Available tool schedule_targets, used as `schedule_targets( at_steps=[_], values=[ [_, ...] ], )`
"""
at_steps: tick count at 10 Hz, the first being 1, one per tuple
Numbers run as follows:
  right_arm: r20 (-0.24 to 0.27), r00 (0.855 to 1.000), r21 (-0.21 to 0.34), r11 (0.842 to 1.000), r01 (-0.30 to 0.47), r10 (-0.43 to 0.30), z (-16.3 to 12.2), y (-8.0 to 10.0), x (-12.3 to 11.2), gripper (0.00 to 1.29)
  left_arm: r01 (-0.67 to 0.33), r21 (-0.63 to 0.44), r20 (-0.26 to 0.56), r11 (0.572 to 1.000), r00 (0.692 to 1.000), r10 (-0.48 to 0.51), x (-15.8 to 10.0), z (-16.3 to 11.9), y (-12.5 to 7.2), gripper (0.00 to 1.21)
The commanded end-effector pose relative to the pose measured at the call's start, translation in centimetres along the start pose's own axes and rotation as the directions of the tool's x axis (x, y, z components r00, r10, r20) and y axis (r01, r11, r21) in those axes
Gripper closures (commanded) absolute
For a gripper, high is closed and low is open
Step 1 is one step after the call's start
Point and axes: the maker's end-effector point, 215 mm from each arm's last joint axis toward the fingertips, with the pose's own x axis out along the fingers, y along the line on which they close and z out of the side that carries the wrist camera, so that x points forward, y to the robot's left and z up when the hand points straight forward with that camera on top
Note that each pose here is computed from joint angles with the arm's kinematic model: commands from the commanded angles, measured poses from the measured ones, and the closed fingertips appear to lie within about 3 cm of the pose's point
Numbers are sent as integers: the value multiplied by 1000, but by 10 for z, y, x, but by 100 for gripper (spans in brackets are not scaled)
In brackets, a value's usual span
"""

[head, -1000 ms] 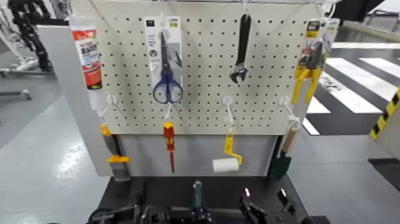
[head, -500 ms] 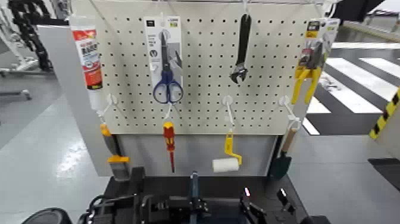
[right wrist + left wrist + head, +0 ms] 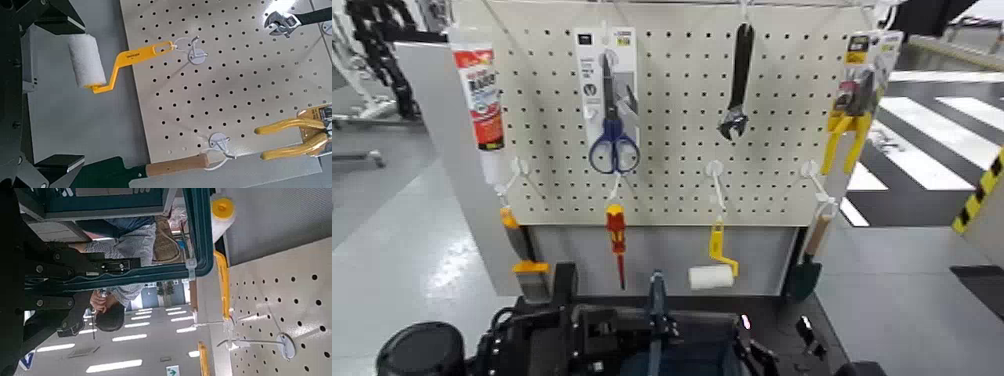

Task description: Place the crate on the table.

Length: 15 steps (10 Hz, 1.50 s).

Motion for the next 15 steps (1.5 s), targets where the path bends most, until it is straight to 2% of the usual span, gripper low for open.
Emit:
schedule_targets(
  at_steps=[1, 5, 13, 14, 15],
  values=[
    [2, 1000, 4, 1000, -3, 3, 0, 2, 1, 15, -22, 36, 7, 999, 1000, 22, 2, 13, 8, 119],
    [6, 1000, 4, 1000, -4, 4, 1, 2, 2, 15, -12, 67, 21, 998, 1000, 10, 7, 27, 10, 119],
    [13, 1000, 2, 1000, -13, 13, 4, 3, 5, 15, 7, 64, 47, 998, 999, -10, 12, 33, 16, 118],
    [13, 1000, 2, 1000, -13, 13, 4, 3, 5, 15, 10, 61, 49, 998, 999, -13, 12, 34, 16, 111],
    [12, 1000, 4, 1000, -12, 12, 3, 3, 4, 15, 16, 61, 53, 998, 998, -20, 12, 35, 15, 110]
  ],
)
